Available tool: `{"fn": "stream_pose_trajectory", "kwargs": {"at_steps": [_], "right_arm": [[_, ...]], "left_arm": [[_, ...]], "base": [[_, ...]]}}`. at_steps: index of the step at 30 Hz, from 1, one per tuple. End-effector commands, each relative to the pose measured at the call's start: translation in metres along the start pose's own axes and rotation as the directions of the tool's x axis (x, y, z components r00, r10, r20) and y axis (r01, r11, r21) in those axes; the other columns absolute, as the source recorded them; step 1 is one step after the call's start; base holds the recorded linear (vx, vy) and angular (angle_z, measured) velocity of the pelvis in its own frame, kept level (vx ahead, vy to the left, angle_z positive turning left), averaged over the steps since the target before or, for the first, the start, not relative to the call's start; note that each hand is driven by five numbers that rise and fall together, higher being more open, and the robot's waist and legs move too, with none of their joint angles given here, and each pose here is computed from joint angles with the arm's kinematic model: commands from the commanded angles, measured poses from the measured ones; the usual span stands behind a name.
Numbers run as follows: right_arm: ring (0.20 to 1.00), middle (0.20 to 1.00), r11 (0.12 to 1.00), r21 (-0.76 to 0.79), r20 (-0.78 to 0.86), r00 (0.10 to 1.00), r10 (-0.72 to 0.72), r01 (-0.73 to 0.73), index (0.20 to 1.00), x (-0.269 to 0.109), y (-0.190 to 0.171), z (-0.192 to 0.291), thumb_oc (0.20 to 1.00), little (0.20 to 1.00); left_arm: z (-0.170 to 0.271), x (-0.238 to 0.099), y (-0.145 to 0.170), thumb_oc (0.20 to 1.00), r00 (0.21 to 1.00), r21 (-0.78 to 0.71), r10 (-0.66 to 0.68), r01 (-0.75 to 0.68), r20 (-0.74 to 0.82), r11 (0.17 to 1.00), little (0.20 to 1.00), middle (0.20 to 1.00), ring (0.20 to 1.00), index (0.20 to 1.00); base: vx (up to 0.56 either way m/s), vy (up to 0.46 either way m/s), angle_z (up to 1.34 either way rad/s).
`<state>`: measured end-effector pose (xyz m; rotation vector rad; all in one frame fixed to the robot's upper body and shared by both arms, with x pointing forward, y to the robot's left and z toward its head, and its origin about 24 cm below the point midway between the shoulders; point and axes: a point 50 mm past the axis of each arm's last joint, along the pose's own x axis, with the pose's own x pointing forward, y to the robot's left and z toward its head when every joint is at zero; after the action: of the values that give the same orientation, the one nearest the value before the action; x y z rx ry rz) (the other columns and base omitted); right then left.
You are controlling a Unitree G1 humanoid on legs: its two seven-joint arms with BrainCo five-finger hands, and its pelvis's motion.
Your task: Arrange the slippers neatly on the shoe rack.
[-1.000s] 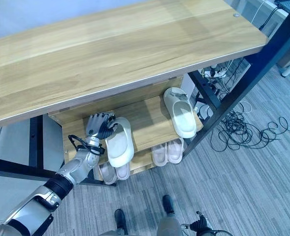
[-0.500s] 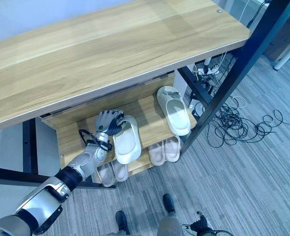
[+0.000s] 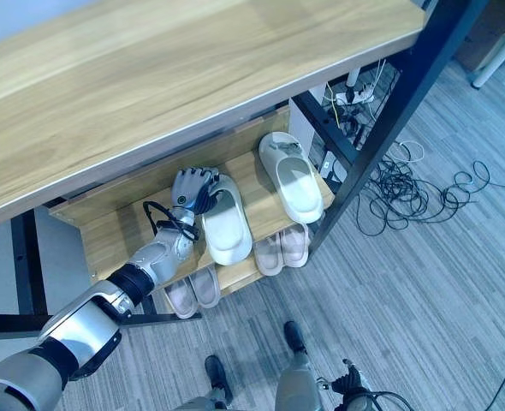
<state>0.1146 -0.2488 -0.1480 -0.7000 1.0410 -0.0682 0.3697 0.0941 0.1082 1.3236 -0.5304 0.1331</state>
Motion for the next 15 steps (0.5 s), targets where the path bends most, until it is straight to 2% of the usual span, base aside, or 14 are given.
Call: {"fn": "stream_pose_trajectory", "kwargs": {"at_steps": [1,10,15], "right_arm": [[1.000,1.000,0.995,-0.032,0.001,0.996,-0.090,0.090,1.000,0.0091,-0.0357,0.0028,1.000,1.000],[1.000,1.000,0.996,-0.020,-0.010,0.996,-0.086,0.086,1.000,0.0087,-0.0349,0.0003,1.000,1.000],[1.000,1.000,0.996,-0.025,-0.009,0.996,-0.091,0.091,1.000,0.0094,-0.0372,0.0015,1.000,1.000]], "left_arm": [[0.0044,0.0352,0.0225,0.200,0.997,-0.024,0.069,-0.070,-0.040,0.997,0.200,0.200,0.200,0.200],[0.0116,0.0369,0.0220,0.200,0.997,-0.040,0.068,-0.069,-0.027,0.997,0.200,0.200,0.200,0.200],[0.0028,0.0375,0.0205,0.200,0.996,-0.022,0.056,-0.057,-0.069,0.998,0.200,0.200,0.200,0.200]], "base": [[0.01,-0.058,-0.09],[0.01,-0.023,-0.03],[0.01,-0.021,-0.04]]}}
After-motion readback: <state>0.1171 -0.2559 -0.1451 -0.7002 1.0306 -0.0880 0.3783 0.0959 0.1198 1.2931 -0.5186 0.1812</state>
